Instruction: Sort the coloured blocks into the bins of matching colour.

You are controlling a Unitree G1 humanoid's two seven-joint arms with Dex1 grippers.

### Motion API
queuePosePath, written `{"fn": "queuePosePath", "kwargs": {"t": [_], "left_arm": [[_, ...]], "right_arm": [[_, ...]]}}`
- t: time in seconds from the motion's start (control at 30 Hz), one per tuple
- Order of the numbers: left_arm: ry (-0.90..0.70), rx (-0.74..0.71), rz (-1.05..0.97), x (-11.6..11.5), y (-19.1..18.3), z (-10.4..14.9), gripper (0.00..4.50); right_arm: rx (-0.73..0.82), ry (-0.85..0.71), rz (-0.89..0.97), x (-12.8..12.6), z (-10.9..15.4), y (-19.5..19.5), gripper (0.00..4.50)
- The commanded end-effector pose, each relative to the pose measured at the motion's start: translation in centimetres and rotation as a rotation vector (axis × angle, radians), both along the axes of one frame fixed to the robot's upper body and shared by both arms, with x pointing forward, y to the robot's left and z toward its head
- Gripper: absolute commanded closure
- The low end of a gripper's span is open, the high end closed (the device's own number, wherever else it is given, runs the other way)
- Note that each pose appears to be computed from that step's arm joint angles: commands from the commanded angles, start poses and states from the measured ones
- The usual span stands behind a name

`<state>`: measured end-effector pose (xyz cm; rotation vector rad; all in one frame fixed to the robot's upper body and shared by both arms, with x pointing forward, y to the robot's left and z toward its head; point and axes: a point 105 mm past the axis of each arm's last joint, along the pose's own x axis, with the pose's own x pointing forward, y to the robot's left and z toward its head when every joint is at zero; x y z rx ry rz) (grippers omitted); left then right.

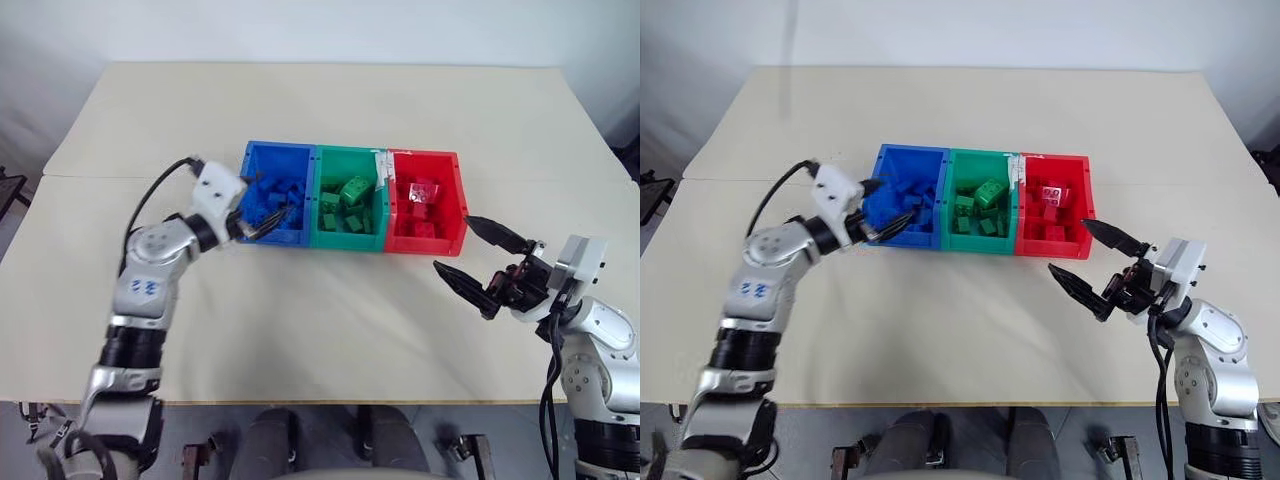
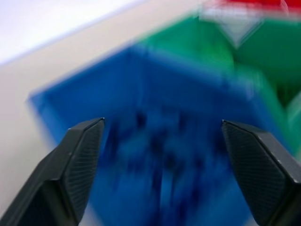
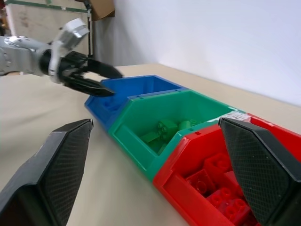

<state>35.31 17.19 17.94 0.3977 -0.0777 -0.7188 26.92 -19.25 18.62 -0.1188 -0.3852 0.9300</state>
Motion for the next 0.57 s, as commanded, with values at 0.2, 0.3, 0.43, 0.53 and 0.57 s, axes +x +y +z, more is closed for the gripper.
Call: {"fn": "queuePosePath", "kwargs": {"t": [0.2, 0.3, 0.43, 0.53, 0.57], "left_arm": [[0.004, 0.056, -0.060, -6.4, 5.3, -0.7, 0.40], [0.035, 0.071, -0.042, -7.3, 6.3, -1.7, 0.40], [0.043, 0.071, -0.002, -7.8, 6.6, -2.4, 0.40], [0.025, 0.031, 0.023, -7.9, 6.4, -2.1, 0.40], [0.022, 0.026, 0.033, -7.9, 6.3, -2.0, 0.40]], "right_arm": [[-0.098, -0.001, 0.086, -0.1, -0.1, -0.3, 0.00], [-0.145, 0.014, 0.123, 0.0, -0.6, -0.5, 0.00], [-0.142, 0.016, 0.122, 0.5, -0.6, -0.9, 0.00], [-0.136, 0.020, 0.117, 0.7, -0.7, -1.0, 0.00], [-0.135, 0.020, 0.114, 0.8, -0.8, -1.1, 0.00]]}}
